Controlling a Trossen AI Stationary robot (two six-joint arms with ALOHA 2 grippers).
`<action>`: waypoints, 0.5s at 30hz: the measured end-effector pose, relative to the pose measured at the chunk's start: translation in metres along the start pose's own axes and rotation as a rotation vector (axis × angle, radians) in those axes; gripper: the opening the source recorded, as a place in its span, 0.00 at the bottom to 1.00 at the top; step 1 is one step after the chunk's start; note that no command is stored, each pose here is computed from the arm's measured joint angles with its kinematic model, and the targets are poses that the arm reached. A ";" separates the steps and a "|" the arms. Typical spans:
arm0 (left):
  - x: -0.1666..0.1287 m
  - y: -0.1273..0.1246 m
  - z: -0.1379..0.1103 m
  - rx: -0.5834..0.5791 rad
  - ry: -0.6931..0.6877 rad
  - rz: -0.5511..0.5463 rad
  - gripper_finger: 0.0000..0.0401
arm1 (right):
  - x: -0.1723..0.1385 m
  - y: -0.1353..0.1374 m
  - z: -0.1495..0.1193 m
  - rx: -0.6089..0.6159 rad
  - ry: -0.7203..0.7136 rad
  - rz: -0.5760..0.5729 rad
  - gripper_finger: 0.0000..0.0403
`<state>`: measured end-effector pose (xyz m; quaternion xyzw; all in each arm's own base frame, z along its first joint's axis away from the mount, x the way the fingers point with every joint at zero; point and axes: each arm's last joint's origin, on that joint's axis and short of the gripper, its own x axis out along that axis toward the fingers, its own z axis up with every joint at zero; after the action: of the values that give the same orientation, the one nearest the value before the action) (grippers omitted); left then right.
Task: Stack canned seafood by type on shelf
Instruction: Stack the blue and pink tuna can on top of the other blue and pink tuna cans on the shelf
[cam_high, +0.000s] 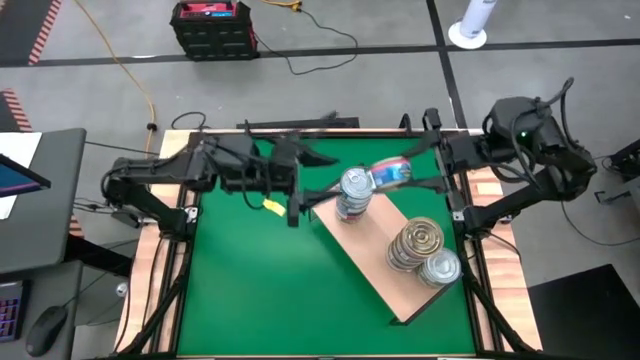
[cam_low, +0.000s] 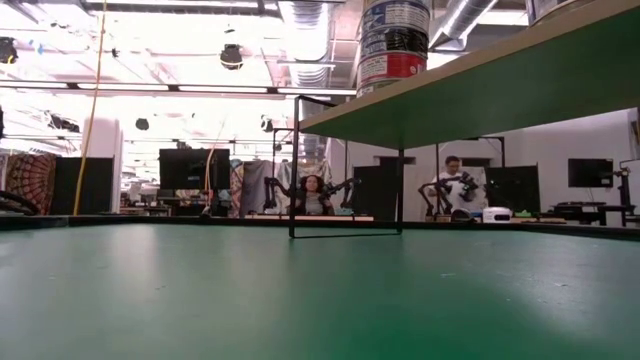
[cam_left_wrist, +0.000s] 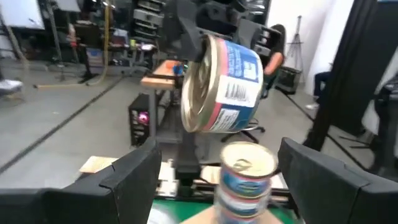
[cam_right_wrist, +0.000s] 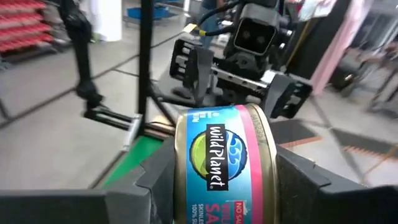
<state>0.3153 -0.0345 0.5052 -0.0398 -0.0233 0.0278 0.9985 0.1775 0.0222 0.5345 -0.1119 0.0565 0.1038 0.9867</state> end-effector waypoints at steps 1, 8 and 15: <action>0.004 -0.004 0.000 -0.009 0.001 -0.008 0.77 | -0.001 0.003 0.000 0.024 0.006 0.014 0.56; 0.026 -0.033 0.004 -0.030 -0.029 -0.023 0.77 | -0.007 0.021 -0.003 0.132 0.063 0.118 0.55; 0.062 -0.050 -0.013 -0.045 -0.037 0.033 0.77 | -0.017 0.034 -0.010 0.146 0.154 0.200 0.56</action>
<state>0.3804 -0.0819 0.4990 -0.0623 -0.0419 0.0445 0.9962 0.1525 0.0493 0.5197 -0.0412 0.1503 0.1881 0.9697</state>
